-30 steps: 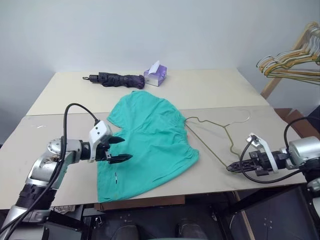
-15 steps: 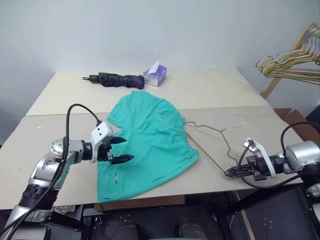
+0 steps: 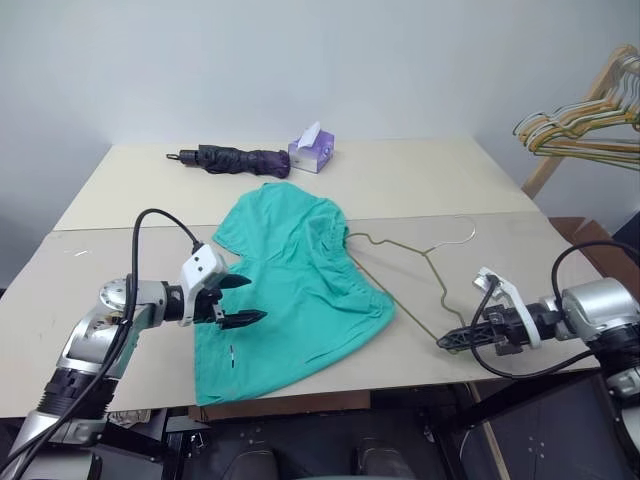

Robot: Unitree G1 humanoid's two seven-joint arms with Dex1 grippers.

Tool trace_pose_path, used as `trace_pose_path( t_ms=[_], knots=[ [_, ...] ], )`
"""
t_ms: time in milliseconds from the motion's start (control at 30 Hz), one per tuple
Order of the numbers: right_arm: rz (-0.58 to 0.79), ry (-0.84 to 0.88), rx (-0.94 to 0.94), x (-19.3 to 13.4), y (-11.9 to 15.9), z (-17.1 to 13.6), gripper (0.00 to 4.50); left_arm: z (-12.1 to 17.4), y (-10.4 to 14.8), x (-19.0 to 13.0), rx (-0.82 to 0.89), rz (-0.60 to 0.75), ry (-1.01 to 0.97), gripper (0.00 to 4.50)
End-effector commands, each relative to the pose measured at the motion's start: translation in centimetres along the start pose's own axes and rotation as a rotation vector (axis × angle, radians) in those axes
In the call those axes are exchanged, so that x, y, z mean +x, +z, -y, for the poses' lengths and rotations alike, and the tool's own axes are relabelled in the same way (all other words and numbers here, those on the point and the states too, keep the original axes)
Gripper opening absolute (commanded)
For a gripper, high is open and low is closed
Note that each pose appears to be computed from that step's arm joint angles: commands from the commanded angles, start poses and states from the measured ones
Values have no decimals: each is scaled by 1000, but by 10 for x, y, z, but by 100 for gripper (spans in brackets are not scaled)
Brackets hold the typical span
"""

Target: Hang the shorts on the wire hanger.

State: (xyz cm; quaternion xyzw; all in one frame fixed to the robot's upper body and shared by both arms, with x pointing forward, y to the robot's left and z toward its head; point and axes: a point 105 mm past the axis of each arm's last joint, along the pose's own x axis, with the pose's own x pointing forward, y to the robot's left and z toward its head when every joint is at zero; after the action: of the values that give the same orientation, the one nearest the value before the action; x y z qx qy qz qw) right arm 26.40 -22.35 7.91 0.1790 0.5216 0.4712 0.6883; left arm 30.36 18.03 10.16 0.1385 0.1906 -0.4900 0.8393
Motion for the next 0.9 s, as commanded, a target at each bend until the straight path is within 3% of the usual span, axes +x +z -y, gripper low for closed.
trace_pose_path(
  t_ms=[33,267,567,700,900],
  knots=[
    [-25,-21,-70,-6,8,-3,0,0,10,-1,54,18,8,447],
    [-44,-70,-41,-10,17,5,0,2,6,3,53,8,8,447],
    [31,-6,-48,-27,45,-15,0,4,1,4,55,-5,16,447],
    [-64,7,-60,-19,34,-17,0,5,0,5,56,-9,15,447],
    [-167,-85,-41,-8,28,4,0,6,-1,6,56,-11,19,447]
  ],
)
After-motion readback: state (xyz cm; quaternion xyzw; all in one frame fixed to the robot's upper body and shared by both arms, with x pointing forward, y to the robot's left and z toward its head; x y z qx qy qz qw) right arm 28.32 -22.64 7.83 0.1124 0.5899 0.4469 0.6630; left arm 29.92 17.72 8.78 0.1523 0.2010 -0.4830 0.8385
